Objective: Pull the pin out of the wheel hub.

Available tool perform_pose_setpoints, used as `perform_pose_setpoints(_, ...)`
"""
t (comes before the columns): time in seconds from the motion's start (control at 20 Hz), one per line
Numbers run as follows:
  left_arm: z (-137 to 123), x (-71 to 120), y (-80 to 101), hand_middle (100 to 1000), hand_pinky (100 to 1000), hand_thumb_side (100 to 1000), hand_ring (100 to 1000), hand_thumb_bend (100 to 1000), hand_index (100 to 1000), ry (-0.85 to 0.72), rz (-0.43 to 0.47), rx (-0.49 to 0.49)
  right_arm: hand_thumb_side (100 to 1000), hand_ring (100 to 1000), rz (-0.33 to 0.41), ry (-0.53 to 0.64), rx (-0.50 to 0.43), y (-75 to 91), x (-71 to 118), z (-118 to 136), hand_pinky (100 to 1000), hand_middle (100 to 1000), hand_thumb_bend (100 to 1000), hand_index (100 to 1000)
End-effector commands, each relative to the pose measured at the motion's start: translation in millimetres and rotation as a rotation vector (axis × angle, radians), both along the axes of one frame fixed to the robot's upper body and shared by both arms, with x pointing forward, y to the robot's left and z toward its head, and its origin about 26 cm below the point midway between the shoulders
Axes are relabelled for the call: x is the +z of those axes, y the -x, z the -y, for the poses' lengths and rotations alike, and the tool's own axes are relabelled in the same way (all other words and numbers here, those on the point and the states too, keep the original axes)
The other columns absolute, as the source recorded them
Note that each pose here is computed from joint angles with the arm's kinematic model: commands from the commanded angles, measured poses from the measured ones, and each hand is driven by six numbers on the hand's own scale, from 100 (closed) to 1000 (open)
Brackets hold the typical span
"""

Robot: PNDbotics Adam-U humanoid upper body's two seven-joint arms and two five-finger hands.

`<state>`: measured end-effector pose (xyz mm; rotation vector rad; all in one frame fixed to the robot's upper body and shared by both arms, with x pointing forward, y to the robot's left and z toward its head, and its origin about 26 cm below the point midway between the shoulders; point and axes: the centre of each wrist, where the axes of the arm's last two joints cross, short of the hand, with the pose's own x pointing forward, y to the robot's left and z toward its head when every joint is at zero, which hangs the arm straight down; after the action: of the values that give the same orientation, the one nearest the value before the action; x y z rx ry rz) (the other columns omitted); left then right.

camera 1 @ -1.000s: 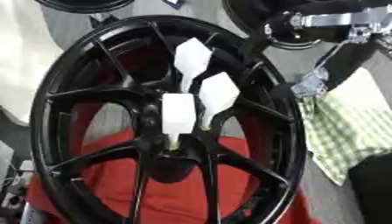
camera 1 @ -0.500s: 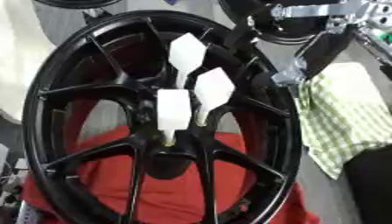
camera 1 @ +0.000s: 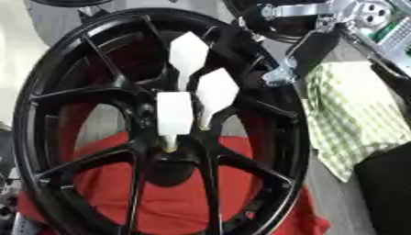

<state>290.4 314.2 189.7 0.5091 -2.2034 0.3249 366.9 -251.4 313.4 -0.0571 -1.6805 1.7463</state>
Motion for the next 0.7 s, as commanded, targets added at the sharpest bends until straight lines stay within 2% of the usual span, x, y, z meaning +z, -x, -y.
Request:
perform_pose_setpoints(0.05,-0.6,11.3,1.8,643,778,788,571,100,665,-0.026,0.033,-0.011,308,869,0.022,0.009,-0.015,0.8,10.1,4.3,879,745,355,828)
perform_pose_setpoints(0.35,-0.8,12.1,1.7,642,779,788,570,100,665,-0.025,0.037,-0.008,310,867,-0.005,0.017,-0.012,0.0,6.9,2.5,875,745,372,828)
perform_pose_setpoints(0.4,-0.8,12.1,1.7,642,779,791,570,100,665,-0.025,0.037,-0.008,315,867,-0.01,0.019,-0.011,0.5,6.8,2.0,875,747,399,831)
perform_pose_setpoints(0.45,-0.7,12.2,1.6,642,779,788,570,100,665,-0.025,0.036,-0.008,309,868,-0.015,0.021,-0.009,1.1,6.8,1.7,875,748,383,834)
perform_pose_setpoints(0.7,-1.6,11.5,2.1,641,780,788,570,100,665,-0.025,0.032,-0.004,294,874,-0.024,0.016,0.009,6.9,12.0,2.2,874,759,422,847)
